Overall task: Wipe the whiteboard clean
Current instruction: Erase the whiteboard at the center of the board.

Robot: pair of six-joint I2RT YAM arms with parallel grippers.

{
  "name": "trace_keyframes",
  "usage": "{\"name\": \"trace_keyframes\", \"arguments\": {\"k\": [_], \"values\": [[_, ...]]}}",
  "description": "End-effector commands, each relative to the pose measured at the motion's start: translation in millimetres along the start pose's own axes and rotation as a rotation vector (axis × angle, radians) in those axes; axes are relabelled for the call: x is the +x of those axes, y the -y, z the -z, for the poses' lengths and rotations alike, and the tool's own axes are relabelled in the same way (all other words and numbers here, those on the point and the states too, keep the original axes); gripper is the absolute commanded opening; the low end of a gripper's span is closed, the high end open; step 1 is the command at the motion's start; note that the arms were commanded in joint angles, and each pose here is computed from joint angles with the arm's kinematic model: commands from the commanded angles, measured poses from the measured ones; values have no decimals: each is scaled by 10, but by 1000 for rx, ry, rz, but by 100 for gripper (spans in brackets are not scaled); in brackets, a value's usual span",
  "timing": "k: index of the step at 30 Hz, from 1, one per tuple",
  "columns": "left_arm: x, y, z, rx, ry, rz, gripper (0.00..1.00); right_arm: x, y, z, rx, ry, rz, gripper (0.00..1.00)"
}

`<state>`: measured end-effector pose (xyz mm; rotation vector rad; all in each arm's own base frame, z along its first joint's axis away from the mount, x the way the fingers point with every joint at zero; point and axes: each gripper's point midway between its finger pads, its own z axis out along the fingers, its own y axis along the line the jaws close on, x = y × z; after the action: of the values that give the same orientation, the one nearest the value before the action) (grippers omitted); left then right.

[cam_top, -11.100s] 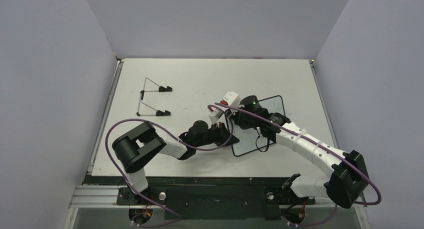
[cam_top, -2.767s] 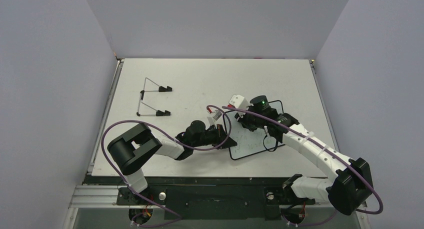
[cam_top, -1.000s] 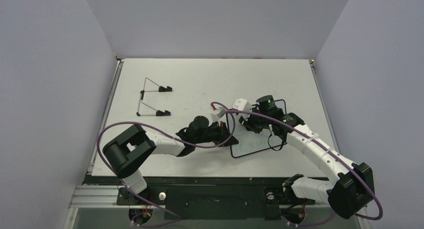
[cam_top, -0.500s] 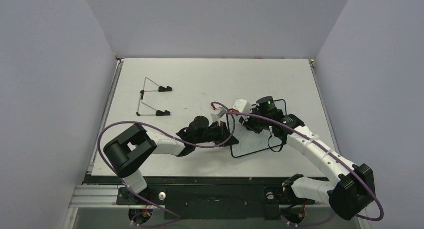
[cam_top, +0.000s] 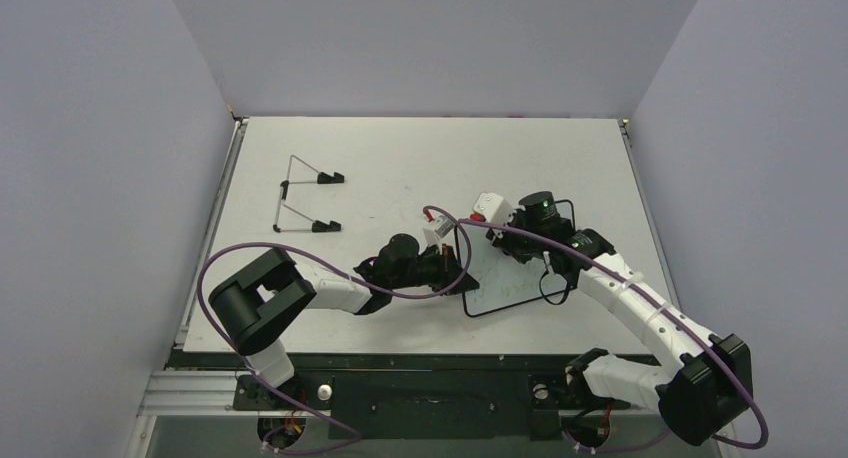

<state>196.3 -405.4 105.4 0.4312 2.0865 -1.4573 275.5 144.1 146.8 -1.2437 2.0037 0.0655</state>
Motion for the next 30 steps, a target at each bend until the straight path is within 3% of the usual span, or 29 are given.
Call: {"name": "trace_keyframes", "arguments": {"k": [1, 3, 10, 14, 18, 20, 26, 30], "values": [[23, 70, -14, 35, 1, -38, 0, -277, 105, 170, -10, 144, -75, 0], [20, 77, -15, 38, 3, -39, 0, -333, -43, 249, -114, 194, -69, 0], [0, 95, -40, 42, 2, -39, 0, -167, 64, 113, -11, 113, -61, 0], [2, 89, -35, 39, 4, -38, 0, -85, -51, 23, -36, 33, 42, 0], [3, 99, -28, 47, 8, -39, 0, 4, -356, 35, -180, -10, 194, 0], [8, 99, -23, 48, 7, -40, 0, 31, -309, 14, -149, -26, 186, 0], [1, 106, -20, 49, 11, -42, 0, 9, 321, 35, 198, -27, -20, 0], [8, 105, -34, 54, 7, -42, 0, -5, 277, -16, 178, -12, -35, 0]]}}
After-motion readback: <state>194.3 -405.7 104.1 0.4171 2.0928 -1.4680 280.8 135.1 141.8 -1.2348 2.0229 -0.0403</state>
